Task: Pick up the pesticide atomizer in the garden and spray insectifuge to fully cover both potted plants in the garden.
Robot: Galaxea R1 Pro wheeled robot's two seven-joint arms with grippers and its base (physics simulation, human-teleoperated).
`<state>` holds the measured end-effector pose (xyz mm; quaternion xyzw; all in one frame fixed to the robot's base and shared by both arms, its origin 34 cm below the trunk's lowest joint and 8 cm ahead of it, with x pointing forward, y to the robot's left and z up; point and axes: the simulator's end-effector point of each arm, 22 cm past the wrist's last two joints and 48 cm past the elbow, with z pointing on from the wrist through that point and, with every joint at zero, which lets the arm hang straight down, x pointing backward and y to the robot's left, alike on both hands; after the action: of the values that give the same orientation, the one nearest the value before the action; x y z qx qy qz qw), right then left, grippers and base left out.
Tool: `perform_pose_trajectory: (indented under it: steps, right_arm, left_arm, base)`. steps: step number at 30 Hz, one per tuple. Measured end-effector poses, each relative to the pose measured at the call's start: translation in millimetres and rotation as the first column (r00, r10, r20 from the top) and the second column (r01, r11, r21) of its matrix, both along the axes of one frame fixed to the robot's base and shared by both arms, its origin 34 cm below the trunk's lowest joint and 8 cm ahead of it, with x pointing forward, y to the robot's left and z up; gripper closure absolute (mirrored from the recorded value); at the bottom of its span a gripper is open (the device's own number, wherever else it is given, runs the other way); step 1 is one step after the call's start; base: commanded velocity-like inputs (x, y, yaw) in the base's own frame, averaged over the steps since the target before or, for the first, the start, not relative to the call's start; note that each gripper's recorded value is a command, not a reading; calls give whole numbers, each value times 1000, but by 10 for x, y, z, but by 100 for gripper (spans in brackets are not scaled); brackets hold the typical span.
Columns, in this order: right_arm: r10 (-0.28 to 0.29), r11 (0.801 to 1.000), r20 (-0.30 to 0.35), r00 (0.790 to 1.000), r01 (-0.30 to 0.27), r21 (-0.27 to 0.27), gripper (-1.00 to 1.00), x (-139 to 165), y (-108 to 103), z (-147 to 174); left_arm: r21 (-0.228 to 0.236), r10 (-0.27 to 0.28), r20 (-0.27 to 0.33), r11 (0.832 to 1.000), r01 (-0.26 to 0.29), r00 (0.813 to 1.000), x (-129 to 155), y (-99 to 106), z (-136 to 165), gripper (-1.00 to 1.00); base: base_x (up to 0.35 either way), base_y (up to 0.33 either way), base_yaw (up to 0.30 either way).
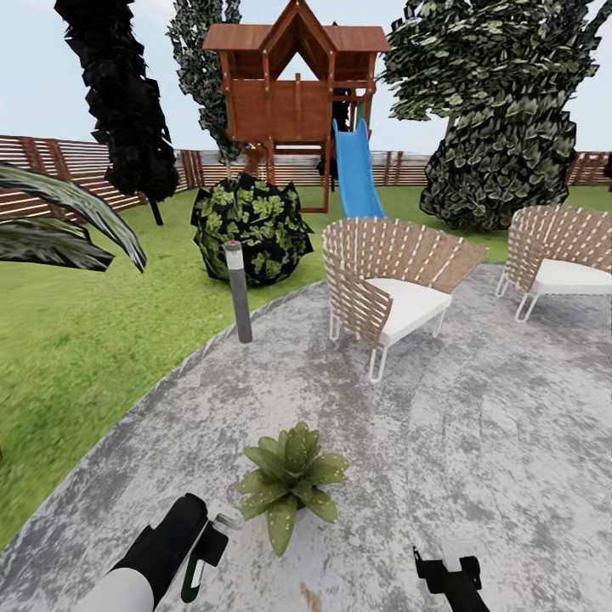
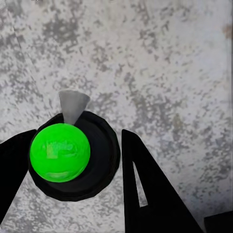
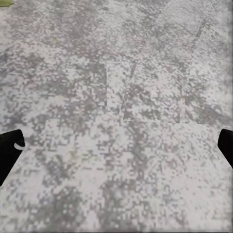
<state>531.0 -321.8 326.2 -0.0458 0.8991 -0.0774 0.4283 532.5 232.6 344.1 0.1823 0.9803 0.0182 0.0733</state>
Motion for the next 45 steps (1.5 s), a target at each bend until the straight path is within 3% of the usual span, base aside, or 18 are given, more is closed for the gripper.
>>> perform_pose_trajectory:
  steps: [25, 33, 36, 38, 39, 41, 45]
  right_arm:
    - [0, 1000, 12, 1000, 0, 2, -100, 31, 11, 50]
    - [1, 1000, 16, 1000, -1, 0, -100, 42, 2, 68]
    - [0, 1000, 15, 1000, 0, -2, -100, 39, -10, 67]
    - [1, 1000, 14, 1000, -1, -2, -100, 39, -9, 66]
    - [1, 1000, 13, 1000, -1, -2, -100, 36, -10, 64]
    - [1, 1000, 13, 1000, -1, -2, -100, 35, -9, 63]
    - [1, 1000, 14, 1000, -1, -2, -100, 40, -11, 67]
  left_arm:
    - [-2, 2, 14, 1000, -2, 1000, 38, -6, 58, 100]
    - [-5, -11, 29, 1000, 12, 1000, 128, 12, 122, 100]
    - [-23, -90, 7, 996, 90, 996, 68, -129, 111, 100]
    - [11, -145, -3, 989, 145, 989, 37, -2, 92, 100]
    - [27, -183, 23, 983, 183, 983, 48, 117, 50, 100]
    - [37, -186, 35, 982, 184, 982, 62, 261, 38, 100]
    - [1, -192, 43, 981, 192, 980, 131, 212, 105, 100]
  base:
    - [103, 244, -153]
    - [21, 25, -109]
    - [0, 0, -1]
    - [0, 0, 0]
    - [0, 0, 0]
    - [0, 0, 0]
    - [0, 0, 0]
